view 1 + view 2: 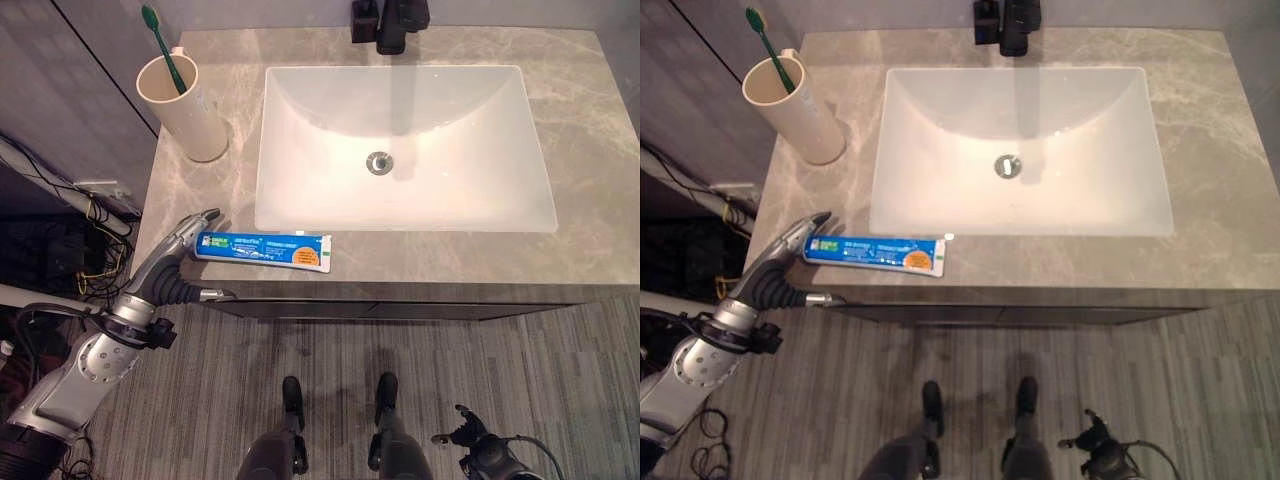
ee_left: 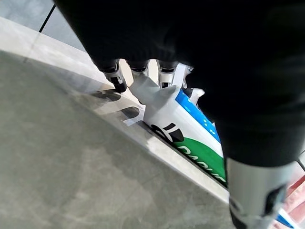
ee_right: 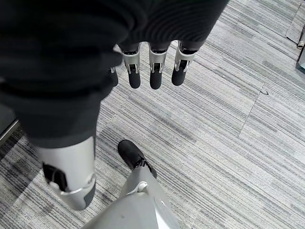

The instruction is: Put brush and paste in cup on sink, flatten towel.

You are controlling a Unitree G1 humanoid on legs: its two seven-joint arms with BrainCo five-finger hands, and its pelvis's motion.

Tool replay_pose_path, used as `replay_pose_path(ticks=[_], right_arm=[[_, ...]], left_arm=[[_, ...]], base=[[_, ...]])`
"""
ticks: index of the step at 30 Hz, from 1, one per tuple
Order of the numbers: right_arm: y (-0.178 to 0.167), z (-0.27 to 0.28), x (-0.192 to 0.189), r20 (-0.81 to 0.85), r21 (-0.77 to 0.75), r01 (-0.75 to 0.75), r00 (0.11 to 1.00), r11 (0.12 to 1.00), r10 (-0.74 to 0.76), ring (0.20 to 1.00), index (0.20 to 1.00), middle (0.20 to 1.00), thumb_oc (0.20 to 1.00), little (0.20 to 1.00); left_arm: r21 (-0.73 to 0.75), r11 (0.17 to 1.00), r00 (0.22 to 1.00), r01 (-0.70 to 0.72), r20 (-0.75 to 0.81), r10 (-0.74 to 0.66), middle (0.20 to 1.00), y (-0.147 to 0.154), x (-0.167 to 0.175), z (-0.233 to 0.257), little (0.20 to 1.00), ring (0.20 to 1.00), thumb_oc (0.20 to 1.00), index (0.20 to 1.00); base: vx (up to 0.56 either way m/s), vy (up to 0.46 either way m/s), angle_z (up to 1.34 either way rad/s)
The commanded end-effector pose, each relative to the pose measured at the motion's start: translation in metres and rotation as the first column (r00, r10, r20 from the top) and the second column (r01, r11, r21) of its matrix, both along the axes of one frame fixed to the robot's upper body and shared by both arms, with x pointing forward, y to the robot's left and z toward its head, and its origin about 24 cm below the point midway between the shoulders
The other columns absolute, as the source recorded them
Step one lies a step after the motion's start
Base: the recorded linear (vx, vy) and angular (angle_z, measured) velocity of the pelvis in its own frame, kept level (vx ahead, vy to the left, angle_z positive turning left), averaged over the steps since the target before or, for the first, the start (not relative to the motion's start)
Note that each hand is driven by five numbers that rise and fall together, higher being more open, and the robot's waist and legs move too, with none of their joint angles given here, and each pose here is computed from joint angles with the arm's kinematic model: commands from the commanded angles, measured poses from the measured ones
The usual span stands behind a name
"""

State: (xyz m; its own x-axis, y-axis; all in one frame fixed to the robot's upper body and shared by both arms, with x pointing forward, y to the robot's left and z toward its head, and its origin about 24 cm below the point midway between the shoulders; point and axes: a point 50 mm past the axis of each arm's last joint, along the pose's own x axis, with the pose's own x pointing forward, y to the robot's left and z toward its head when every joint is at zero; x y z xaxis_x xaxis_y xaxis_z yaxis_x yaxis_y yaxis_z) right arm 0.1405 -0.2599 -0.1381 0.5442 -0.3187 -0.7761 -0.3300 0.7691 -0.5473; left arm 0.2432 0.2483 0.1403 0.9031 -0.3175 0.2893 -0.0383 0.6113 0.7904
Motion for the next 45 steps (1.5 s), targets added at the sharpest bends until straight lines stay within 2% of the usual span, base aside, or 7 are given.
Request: replay_pose_path(ticks=[1, 16, 29, 32, 37, 42, 45], right_arm=[[0.004, -0.003, -0.009, -0.005, 0.001, -0.009, 1.0, 1.0, 0.009, 1.0, 1.0, 1.0, 1.0, 1.0], [0.005, -0.005, -0.011, -0.017, -0.001, -0.026, 1.0, 1.0, 0.026, 1.0, 1.0, 1.0, 1.0, 1.0], [0.008, -0.005, -0.012, -0.019, 0.015, -0.048, 0.999, 0.999, 0.048, 1.0, 1.0, 1.0, 1.0, 1.0], [0.006, -0.006, -0.014, -0.021, 0.011, -0.041, 0.999, 0.999, 0.041, 1.0, 1.0, 1.0, 1.0, 1.0], [0.005, -0.006, -0.018, -0.029, 0.009, -0.03, 0.999, 1.0, 0.03, 1.0, 1.0, 1.0, 1.0, 1.0], [0.003, -0.007, -0.022, -0.041, 0.003, -0.025, 0.999, 1.0, 0.025, 1.0, 1.0, 1.0, 1.0, 1.0], [0.003, -0.008, -0.023, -0.044, 0.004, -0.022, 0.999, 1.0, 0.022, 1.0, 1.0, 1.0, 1.0, 1.0]], left_arm=[[-0.043, 0.998, 0.998, 0.05, -0.034, -0.051, 1.0, -0.008, -0.007, -0.008, 1.0, 1.0, 1.0, 1.0], [-0.046, 0.998, 0.996, 0.052, -0.067, -0.055, 1.0, -0.01, -0.007, -0.014, 1.0, 1.0, 1.0, 1.0], [0.038, 0.998, 0.994, 0.046, -0.101, -0.042, 1.0, -0.003, -0.01, -0.019, 1.0, 1.0, 1.0, 1.0], [0.049, 0.998, 0.993, 0.048, -0.111, -0.042, 0.881, -0.003, -0.01, -0.02, 0.881, 0.881, 0.881, 0.881], [0.056, 0.998, 0.992, 0.041, -0.125, -0.033, 0.793, -0.001, -0.009, -0.024, 0.793, 0.793, 0.793, 0.793], [0.058, 0.997, 0.99, 0.042, -0.14, -0.033, 0.812, -0.001, -0.01, -0.027, 0.812, 0.812, 0.812, 0.812], [0.051, 0.998, 0.989, 0.038, -0.148, -0.03, 0.78, -0.001, -0.01, -0.029, 0.78, 0.78, 0.78, 0.78]], base=[[0.0, 0.0, 0.0], [0.0, 0.0, 0.0], [0.0, -0.018, -0.02], [0.0, -0.009, -0.02], [0.0, -0.004, -0.02], [0.0, -0.005, -0.05], [0.0, 0.0, 0.0]])
